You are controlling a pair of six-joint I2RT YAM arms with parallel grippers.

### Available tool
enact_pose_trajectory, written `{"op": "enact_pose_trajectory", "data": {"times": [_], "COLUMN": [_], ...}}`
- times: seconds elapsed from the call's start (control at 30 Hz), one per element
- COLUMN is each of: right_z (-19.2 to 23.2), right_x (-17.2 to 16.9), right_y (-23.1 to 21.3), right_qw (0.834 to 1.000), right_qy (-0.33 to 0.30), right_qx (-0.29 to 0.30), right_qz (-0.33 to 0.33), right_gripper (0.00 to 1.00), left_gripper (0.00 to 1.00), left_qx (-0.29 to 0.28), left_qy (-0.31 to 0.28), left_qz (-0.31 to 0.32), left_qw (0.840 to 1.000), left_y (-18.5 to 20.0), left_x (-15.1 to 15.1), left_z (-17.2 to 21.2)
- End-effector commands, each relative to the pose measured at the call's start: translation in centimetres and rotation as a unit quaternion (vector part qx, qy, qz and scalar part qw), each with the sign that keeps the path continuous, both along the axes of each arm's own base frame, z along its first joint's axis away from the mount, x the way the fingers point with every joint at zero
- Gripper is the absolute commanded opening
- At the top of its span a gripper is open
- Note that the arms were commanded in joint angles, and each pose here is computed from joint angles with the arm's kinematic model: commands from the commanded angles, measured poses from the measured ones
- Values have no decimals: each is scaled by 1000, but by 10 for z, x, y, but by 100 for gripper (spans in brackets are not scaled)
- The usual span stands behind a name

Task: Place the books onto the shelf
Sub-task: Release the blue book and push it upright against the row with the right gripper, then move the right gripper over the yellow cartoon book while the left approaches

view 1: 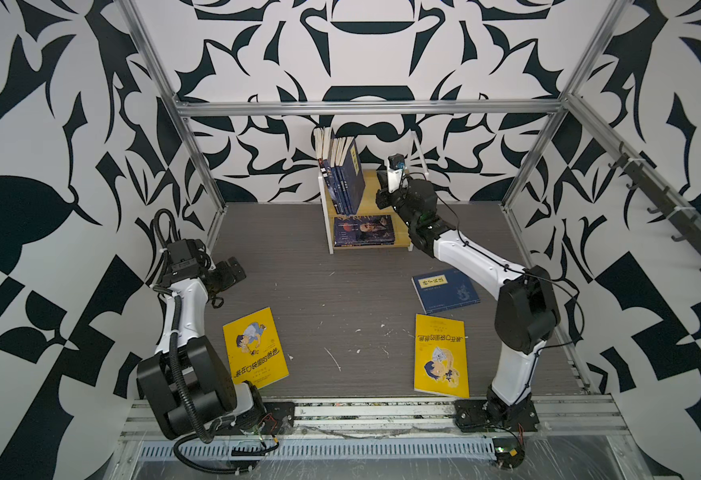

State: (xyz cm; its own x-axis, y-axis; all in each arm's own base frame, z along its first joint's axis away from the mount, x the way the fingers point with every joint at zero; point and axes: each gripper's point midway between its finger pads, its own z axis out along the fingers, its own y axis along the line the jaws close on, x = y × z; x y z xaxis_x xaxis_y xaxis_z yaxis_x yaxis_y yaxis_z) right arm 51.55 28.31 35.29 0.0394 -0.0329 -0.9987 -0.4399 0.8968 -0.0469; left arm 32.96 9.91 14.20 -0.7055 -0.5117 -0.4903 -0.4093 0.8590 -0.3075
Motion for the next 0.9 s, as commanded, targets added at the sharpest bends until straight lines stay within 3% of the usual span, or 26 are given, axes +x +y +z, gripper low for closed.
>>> {"op": "enact_pose_trajectory", "data": {"times": [0.0, 0.23, 0.43, 0.6, 0.87], "right_z": [17, -32, -85, -118, -162], "right_x": [-43, -133, -201, -244, -283], "right_y": [14, 74, 119, 153, 193], "right_qw": [999, 986, 957, 933, 893], "right_qy": [-2, 32, 81, 99, 151], "right_qx": [15, -51, -76, -98, -125], "right_qz": [44, 155, 268, 332, 404], "right_gripper": [8, 30, 62, 64, 63], "left_gripper": [100, 100, 100, 100, 99], "left_qx": [7, -18, -66, -99, -157], "left_qy": [9, 20, 16, 27, 74], "left_qz": [37, 90, 137, 150, 165], "left_qw": [999, 996, 988, 983, 971], "left_y": [14, 31, 27, 19, -4], "left_x": [-15, -37, -52, -59, -74], "left_z": [6, -12, -31, -54, -99]}}
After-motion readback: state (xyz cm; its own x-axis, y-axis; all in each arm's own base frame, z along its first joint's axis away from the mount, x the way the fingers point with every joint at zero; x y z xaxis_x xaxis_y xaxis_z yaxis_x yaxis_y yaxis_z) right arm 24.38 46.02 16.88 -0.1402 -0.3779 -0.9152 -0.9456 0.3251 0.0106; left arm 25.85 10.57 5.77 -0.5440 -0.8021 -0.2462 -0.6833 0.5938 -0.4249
